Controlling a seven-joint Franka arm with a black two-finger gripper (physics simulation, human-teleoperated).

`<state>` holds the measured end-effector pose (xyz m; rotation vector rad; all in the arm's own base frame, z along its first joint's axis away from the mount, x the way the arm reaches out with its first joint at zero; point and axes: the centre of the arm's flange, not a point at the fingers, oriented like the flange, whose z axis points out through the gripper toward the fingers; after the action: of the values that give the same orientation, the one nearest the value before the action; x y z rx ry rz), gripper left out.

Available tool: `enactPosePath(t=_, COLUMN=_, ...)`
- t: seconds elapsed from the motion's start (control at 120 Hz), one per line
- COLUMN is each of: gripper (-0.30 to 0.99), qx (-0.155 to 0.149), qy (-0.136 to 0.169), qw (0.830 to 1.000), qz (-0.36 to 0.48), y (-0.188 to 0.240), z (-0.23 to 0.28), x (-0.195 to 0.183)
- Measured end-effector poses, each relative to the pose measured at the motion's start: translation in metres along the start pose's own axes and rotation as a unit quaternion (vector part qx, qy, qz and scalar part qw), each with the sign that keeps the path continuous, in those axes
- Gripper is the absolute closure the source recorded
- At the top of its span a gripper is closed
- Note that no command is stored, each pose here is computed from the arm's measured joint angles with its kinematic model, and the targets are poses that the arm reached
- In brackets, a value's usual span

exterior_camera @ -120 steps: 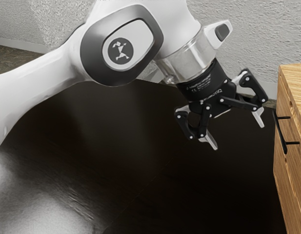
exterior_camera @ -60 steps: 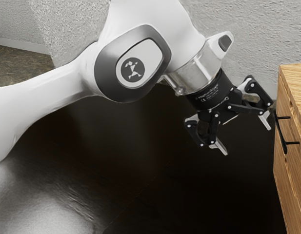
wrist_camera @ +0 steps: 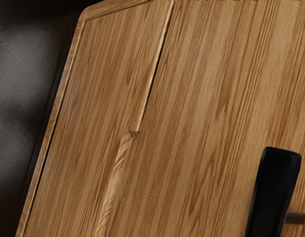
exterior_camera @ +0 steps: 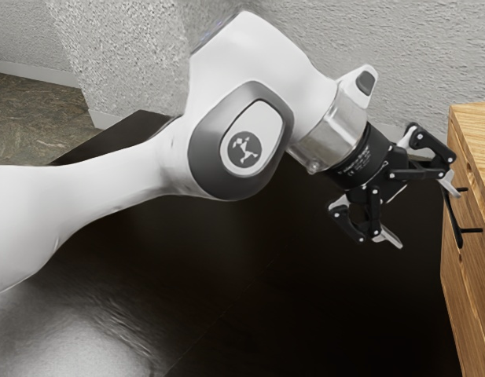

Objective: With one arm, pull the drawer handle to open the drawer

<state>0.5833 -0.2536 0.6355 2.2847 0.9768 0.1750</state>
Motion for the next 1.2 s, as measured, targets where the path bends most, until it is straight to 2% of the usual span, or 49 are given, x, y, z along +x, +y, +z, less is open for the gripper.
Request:
enactPosePath(t=0.35, gripper=0.02, qx=-0.008, qy=0.001, qw=1.000, qz=0.003, y=0.001, z=0.016, x=0.002)
enactPosePath(t=0.6, gripper=0.03, qx=-0.003, qy=0.001, qw=1.000, qz=0.004, y=-0.005, z=0.022, x=0.003)
enactPosePath(t=0.908, gripper=0.26, qx=0.001, qy=0.006, qw=1.000, qz=0.010, y=-0.010, z=0.006, x=0.006)
enactPosePath(t=1.2, gripper=0.34, qx=0.006, qy=0.008, qw=1.000, qz=0.004, y=-0.028, z=-0.020, x=0.011)
